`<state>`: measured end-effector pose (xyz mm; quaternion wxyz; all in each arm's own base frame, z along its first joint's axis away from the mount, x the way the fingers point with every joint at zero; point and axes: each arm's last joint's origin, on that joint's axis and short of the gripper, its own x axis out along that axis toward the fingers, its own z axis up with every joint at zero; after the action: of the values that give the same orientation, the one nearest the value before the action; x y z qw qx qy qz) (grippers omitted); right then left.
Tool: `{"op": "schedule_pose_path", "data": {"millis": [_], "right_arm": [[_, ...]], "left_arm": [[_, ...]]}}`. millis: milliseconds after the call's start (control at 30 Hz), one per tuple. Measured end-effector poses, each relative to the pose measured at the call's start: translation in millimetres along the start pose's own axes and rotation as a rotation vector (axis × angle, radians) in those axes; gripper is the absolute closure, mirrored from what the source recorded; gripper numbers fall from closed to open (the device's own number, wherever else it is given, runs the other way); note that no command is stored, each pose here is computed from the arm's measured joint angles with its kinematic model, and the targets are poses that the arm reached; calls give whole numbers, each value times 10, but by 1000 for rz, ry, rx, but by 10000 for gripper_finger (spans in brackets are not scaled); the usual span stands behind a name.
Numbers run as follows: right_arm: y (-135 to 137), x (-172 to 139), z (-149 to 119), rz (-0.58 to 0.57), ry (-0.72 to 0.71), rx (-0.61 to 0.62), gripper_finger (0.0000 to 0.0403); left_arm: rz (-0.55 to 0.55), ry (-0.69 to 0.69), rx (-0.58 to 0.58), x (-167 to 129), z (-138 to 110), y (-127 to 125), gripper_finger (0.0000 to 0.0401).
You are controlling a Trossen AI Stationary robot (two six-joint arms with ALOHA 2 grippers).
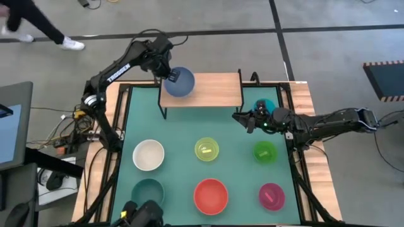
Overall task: Place and stack bowls onto a shelf
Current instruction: Put the blue bowl on the shelf, then stack the white bowl on top of the blue bowl on the shelf
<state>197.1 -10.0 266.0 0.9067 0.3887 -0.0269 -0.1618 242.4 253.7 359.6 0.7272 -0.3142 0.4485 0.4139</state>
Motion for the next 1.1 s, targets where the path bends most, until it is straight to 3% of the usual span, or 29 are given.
{"op": "schedule_pose_path", "data": {"millis": [267,667,900,1100], "right_arm": [[28,-23,-57,-24,-1,-10,232],[13,-33,-78,-84,-32,4,232],[4,-34,-86,-92,-25,40,232],[-10,-34,-108,-94,9,33,232]], "left_arm": [[8,18,22,42,55,80,391],[1,-14,66,8,70,77,263],[48,-148,66,-462,-80,57,235],[74,-315,66,-1021,-400,-66,236]]}}
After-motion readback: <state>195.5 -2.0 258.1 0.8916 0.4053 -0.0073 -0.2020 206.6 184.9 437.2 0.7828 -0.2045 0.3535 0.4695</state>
